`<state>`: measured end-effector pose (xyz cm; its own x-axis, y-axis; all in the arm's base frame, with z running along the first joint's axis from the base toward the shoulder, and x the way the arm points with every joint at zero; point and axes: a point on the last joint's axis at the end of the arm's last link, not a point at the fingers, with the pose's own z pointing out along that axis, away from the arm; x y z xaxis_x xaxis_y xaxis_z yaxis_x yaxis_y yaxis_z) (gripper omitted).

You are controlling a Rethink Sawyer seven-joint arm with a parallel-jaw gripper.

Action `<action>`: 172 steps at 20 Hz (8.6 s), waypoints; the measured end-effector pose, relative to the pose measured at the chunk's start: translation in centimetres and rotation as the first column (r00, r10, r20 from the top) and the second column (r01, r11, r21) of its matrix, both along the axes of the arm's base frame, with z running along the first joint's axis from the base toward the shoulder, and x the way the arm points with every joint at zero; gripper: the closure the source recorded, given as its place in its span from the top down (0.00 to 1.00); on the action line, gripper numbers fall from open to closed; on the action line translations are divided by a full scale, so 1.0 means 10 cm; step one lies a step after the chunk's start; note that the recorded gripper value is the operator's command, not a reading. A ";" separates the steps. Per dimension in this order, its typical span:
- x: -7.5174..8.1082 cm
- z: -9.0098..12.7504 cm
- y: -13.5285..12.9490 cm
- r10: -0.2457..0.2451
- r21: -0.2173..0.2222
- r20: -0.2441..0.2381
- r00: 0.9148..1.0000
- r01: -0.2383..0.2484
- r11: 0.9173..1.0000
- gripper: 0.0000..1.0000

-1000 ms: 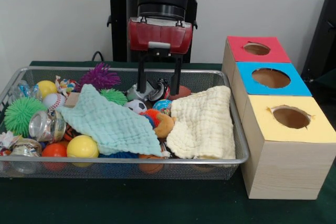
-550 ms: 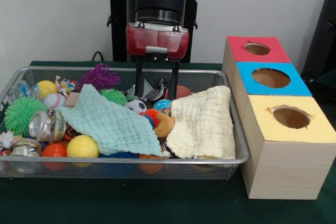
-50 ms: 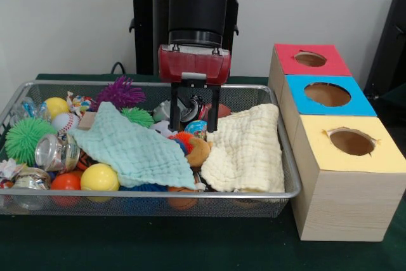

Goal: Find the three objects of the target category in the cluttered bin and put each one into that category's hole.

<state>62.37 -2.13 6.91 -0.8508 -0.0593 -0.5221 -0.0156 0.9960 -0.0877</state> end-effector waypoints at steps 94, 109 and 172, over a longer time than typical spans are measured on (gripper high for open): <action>-0.52 -0.76 0.17 -0.013 0.058 -0.043 0.999 0.016 0.998 1.00; -0.58 -0.83 -0.05 -0.057 0.065 -0.058 0.997 0.060 0.996 1.00; -1.17 0.64 0.37 -0.072 0.071 -0.259 0.963 0.093 0.993 0.00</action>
